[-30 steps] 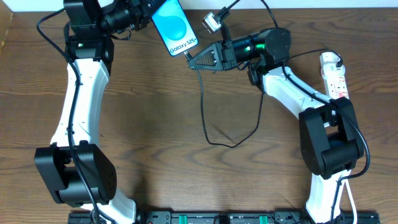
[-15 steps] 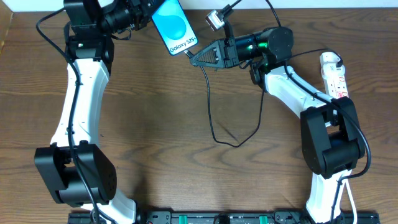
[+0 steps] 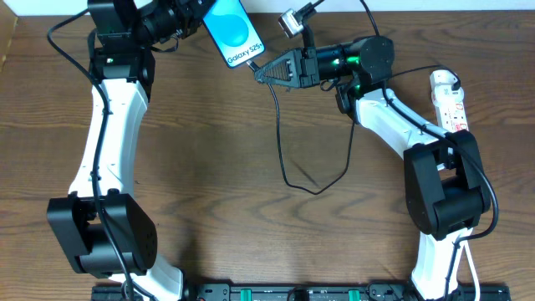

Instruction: Plug charger to phone and switch on socket

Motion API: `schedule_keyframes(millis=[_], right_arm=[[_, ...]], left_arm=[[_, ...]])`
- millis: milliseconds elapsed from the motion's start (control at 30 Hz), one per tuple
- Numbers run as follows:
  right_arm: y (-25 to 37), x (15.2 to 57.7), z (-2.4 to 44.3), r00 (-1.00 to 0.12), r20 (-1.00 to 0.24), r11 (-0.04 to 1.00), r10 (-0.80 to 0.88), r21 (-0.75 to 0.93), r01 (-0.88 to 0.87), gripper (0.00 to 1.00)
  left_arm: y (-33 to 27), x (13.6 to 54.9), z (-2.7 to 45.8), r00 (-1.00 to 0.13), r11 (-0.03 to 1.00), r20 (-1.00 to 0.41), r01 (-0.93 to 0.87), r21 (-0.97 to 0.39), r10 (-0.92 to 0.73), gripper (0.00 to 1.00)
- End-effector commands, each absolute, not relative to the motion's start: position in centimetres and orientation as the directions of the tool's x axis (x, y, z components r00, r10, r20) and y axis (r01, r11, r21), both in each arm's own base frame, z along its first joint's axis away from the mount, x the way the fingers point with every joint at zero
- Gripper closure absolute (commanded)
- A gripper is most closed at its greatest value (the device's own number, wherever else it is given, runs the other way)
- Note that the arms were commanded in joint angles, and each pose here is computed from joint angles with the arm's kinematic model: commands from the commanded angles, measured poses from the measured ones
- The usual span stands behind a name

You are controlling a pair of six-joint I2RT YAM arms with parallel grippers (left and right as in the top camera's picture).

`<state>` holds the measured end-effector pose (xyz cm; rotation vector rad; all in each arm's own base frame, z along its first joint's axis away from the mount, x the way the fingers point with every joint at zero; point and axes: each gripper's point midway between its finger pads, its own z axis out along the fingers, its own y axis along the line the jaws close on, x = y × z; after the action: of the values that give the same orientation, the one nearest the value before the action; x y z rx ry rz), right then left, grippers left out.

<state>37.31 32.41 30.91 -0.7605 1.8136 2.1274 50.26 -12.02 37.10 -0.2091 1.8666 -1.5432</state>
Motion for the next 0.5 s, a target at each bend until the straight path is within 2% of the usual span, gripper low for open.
schedule_keyframes(millis=[0,167,467], right_arm=[[32.2,39.7,32.5,-0.853,-0.522,-0.198,0.003,0.836,-0.512,0.99],[32.3,40.6,31.8,-0.891,-0.455,-0.174,0.012,0.876,-0.45,0.99],[32.4,41.3,31.8,-0.89,-0.453,-0.167,0.048,0.875,-0.454,0.99]], left_arm=[[-12.8,49.7,37.7,-0.752,0.274,-0.428,0.331,-0.903,-0.502,0.92],[-12.8,49.7,37.7,-0.752,0.274,-0.428,0.331,-0.903,-0.502,0.92],[-12.9,49.6,37.8,-0.756,0.271,-0.429,0.335,-0.903,-0.495,0.92]])
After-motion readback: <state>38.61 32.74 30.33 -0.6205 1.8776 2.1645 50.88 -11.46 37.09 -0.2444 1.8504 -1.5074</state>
